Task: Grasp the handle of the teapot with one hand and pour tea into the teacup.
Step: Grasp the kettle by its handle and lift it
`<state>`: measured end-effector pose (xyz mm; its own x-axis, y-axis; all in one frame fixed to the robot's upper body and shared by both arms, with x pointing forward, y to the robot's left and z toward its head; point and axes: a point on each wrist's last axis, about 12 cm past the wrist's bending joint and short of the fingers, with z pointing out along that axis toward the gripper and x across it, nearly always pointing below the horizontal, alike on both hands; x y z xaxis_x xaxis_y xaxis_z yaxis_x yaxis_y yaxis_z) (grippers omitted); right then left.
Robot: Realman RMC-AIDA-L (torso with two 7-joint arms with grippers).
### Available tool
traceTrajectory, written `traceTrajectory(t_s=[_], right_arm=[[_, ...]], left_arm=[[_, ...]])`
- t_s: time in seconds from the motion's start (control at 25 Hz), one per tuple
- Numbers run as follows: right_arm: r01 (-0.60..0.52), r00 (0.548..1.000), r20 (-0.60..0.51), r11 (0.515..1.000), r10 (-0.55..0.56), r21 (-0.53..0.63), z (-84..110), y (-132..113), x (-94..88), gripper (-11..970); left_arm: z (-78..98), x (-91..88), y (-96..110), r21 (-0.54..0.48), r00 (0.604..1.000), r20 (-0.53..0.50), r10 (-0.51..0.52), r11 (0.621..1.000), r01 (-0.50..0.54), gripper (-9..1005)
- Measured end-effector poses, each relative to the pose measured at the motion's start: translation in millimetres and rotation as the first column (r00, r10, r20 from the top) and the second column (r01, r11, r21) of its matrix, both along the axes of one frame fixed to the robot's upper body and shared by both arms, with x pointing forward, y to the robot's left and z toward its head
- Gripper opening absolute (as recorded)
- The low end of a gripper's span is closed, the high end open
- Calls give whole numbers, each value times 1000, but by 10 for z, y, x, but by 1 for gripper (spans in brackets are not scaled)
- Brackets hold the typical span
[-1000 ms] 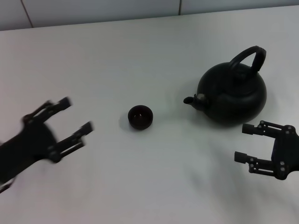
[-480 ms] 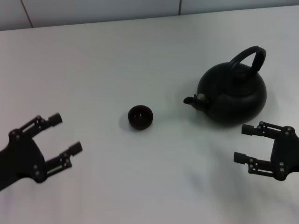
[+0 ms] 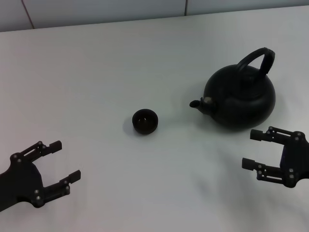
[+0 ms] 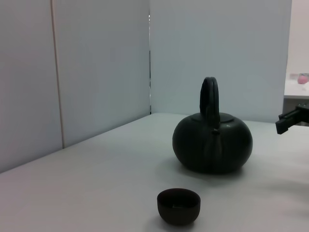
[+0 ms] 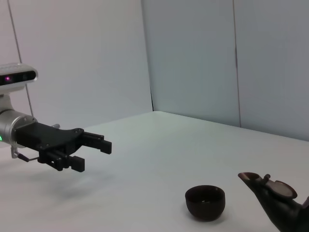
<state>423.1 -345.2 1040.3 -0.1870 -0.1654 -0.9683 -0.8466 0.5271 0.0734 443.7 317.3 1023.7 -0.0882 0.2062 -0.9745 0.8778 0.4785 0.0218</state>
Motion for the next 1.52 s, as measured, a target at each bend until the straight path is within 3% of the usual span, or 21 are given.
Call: traceTrajectory(t_s=[0.24,0.56,0.76,0.92,1.24,1.4,1.52], right_arm=[[13,1000,3,1000,-13,13,-3,-4,-16,727],[233,963,110,963,-248,133,-76,-107,-245,728],[458,847,193,864,-496,209,-165,-184,-459,728],[580,751,223,783,-621,226,-231,-212,-550,728],[591,746,218,777,-629,216,-247,-208,-474,728],[585,759,214,788,-615,192,-237,-218,-279,728],[575,776,209,804,-594,153,-193,-248,-9,728]], left_arm=[[-9,1,-10,1,1000,-2,4,1000,-4,808],[-4,28,-38,-10,1000,2,7,1000,-7,807],[5,49,-53,-15,1000,7,8,1000,-8,807],[3,57,-75,-23,1000,5,4,1000,-4,808],[10,67,-83,-31,1000,9,10,999,-10,808],[14,71,-81,-36,1000,6,15,999,-15,807],[13,65,-75,-39,1000,6,21,999,-21,807]])
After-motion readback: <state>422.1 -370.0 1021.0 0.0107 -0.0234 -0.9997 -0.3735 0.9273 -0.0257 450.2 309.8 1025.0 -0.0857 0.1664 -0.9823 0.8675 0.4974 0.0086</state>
